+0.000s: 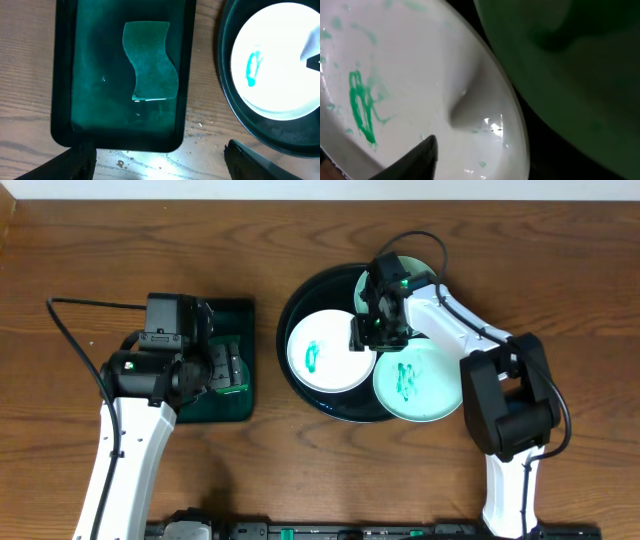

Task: Clean dirty plates on tray and stack at the side
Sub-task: 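Reach the right gripper to the white plate's rim and grip it, then grasp the green sponge with the left gripper and lift it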

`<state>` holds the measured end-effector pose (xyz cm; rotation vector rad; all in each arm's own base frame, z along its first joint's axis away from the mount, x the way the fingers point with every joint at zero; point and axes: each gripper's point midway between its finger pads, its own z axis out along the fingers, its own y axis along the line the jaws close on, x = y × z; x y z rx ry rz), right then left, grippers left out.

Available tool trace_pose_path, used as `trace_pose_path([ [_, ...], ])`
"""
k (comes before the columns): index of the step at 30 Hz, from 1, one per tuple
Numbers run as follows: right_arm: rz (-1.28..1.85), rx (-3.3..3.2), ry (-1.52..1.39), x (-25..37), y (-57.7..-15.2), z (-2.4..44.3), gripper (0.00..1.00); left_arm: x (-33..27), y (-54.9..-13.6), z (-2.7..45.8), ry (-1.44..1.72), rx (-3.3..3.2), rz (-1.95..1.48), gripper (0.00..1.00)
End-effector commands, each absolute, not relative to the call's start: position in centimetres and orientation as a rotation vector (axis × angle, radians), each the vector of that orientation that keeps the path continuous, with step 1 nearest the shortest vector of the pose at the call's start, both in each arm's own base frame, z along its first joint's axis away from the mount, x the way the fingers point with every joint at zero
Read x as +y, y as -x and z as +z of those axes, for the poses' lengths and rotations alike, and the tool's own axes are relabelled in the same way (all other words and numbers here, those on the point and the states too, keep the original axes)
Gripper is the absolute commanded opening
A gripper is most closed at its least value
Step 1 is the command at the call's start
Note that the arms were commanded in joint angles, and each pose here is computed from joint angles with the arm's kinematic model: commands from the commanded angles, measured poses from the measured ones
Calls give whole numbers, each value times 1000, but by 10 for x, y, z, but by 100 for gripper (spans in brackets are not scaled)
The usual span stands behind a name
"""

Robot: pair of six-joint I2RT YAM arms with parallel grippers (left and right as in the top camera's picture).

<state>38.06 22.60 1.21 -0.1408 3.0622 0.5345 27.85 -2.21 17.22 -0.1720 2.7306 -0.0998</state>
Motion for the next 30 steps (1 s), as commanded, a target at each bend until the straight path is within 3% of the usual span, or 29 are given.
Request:
trace_pose_path([
  [1, 557, 3058, 163, 235, -381, 10, 34, -21, -282, 180, 182, 2710, -101, 83],
  [3, 558, 3056, 162, 235, -382, 10, 1, -21, -282, 180, 182, 2710, -101, 82],
  [17, 540, 3094, 156, 231, -374, 8, 1, -29, -287, 183, 167, 2689, -164, 83],
  [23, 531, 3102, 171, 230, -371, 8, 1, -22, -297, 155, 206, 2739, -104, 71],
  [26, 530, 3105, 177, 229, -371, 8, 1, -23, -310, 132, 213, 2787, -96, 55],
  [30, 526, 3112, 192, 228, -369, 8, 1, -19, -326, 99, 224, 2846, -47, 55],
])
